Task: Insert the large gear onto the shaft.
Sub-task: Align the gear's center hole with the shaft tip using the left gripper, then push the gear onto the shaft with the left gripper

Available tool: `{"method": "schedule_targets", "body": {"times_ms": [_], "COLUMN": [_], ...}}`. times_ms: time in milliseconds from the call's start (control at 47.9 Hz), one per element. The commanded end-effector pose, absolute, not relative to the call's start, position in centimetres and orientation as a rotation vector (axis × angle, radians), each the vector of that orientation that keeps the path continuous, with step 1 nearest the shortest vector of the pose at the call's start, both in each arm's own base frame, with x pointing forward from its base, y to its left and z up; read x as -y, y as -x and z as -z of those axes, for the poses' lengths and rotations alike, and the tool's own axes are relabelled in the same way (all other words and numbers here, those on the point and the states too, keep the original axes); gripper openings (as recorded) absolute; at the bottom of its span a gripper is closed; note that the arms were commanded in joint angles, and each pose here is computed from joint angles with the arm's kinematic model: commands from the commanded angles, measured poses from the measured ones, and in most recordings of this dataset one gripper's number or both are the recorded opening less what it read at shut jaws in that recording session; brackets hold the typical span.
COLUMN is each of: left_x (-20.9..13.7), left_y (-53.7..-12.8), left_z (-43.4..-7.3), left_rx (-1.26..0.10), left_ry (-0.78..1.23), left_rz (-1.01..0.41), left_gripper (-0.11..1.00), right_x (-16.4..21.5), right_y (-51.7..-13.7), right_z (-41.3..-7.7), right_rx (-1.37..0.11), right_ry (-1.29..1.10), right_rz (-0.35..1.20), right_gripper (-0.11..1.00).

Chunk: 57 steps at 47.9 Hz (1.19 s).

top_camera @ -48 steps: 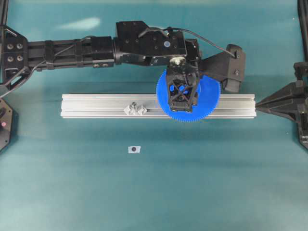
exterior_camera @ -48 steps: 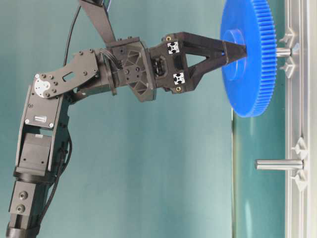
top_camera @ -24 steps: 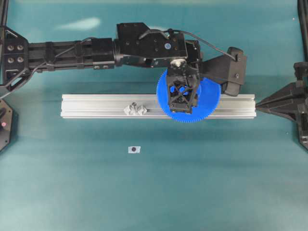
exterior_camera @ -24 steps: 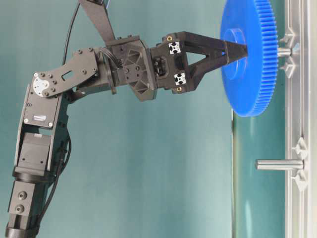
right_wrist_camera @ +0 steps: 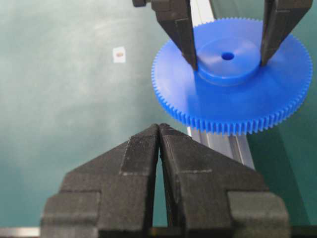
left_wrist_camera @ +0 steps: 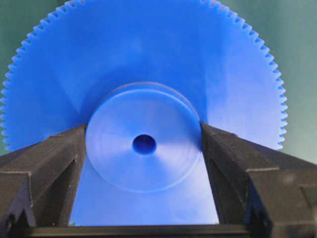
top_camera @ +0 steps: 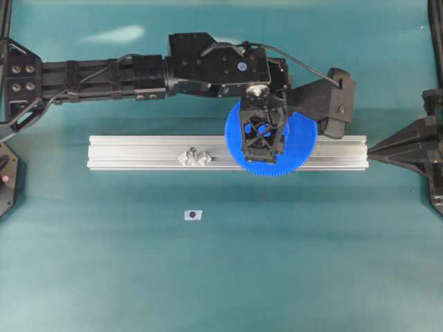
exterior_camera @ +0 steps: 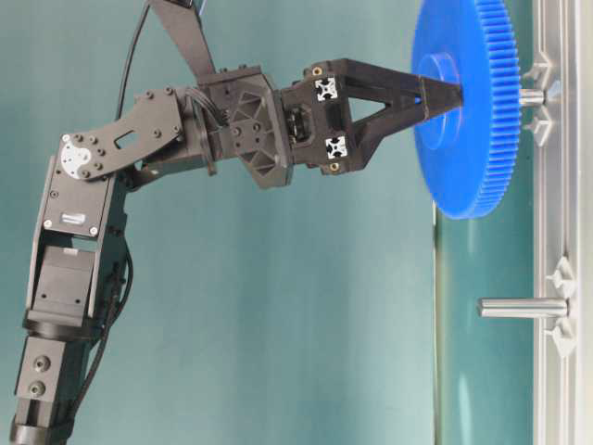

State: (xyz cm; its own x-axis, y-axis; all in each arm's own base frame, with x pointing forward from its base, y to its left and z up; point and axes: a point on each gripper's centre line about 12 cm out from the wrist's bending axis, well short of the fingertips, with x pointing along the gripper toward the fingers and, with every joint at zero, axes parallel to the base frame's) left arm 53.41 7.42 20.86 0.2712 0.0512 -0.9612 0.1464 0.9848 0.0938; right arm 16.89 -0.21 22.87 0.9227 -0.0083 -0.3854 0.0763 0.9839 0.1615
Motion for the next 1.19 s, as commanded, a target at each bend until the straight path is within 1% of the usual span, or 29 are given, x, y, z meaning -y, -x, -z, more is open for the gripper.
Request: {"method": "schedule_targets", "body": {"times_ms": [0, 42, 104, 272, 522, 877, 1170], "left_x": [-7.7, -7.7, -7.6, -7.5, -7.1, -5.9, -6.0], "left_y": [-53.5, -53.6, -53.6, -53.8, -53.8, -54.2, -54.4], "left_z": [-22.6, -22.7, -22.9, -23.5, -24.2, -23.7, -24.1], "left_rx": [-1.264, -1.262, -1.262, -1.251, -1.282, -1.293, -1.276], "left_ry": [-0.184, -0.179, -0.183, -0.184, -0.186, -0.197, -0.197], "left_rz": [0.050, 0.048, 0.049, 0.049, 0.061, 0.080, 0.076], "left_gripper": [0.82, 0.89, 0.93, 0.91, 0.91, 0.91, 0.91], "right_x": [0.2, 0.2, 0.2, 0.2, 0.2, 0.2, 0.2], "right_y": [-17.1, -17.1, -17.1, -17.1, -17.1, -17.1, -17.0], "right_z": [-23.2, -23.2, -23.2, -23.2, -23.2, -23.3, -23.2], "right_rx": [-0.386, -0.386, -0.386, -0.386, -0.386, -0.384, -0.384], "right_ry": [-0.183, -0.184, -0.183, -0.183, -0.184, -0.184, -0.183], "right_rz": [0.045, 0.045, 0.045, 0.045, 0.045, 0.045, 0.045], "right_gripper": [0.12, 0.12, 0.12, 0.12, 0.12, 0.12, 0.12]}}
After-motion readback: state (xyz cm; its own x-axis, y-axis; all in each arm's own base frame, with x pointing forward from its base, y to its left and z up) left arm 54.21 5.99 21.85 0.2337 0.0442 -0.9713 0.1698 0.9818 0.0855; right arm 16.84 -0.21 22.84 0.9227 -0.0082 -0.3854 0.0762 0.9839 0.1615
